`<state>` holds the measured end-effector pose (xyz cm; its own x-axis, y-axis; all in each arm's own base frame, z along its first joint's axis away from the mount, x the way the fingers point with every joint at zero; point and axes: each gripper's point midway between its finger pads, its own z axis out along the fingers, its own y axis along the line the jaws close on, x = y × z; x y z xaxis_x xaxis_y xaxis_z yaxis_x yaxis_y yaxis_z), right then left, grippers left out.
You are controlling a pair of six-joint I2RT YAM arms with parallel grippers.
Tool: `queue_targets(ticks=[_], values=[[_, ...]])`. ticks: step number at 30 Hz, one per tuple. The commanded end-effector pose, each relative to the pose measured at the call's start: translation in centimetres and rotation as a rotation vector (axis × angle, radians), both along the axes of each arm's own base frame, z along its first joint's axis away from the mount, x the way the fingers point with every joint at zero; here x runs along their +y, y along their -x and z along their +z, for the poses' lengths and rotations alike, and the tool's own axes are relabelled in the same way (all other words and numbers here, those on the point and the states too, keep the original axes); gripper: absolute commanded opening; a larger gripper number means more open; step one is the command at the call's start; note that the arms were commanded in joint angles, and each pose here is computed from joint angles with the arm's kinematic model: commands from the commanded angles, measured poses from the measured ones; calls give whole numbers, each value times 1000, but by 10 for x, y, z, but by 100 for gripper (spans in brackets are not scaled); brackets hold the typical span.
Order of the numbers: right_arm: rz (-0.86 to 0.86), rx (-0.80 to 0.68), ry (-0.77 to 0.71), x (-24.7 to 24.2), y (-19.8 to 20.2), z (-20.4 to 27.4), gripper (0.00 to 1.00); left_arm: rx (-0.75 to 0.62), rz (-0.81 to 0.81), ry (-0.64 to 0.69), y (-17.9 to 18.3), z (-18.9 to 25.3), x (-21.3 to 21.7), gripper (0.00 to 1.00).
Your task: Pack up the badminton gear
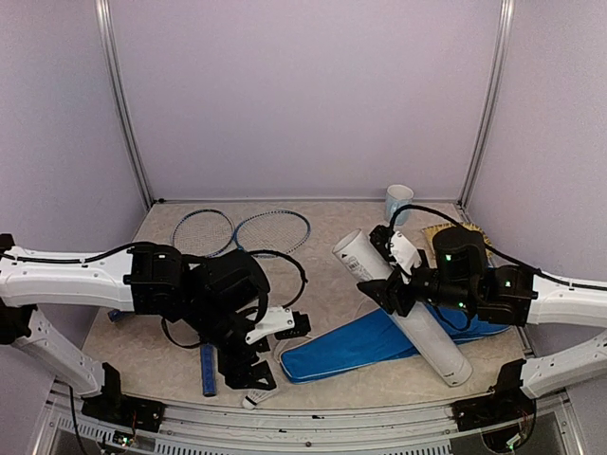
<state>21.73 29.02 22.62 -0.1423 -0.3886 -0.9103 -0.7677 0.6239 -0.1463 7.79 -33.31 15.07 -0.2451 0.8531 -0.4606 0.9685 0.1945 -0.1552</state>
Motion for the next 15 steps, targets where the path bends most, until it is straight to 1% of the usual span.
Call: queue_targets(ticks=[1, 5, 7, 13, 15], values=[[-42, 77, -48, -11, -5, -5, 29, -33, -91, -97, 7, -28, 1, 82], [-36, 87, -85, -15, -5, -2, 29, -59, -128, -175, 2, -50, -1, 81], [-33, 83, -108, -16, -5, 3, 29, -87, -125, -245, -7, -63, 1, 80], [-40, 80, -122, -20, -4, 8, 29, -68, -142, -376, -13, -100, 9, 77], [-41, 79, -123, -22, -3, 8, 29, -40, -158, -399, -7, -110, 14, 75]])
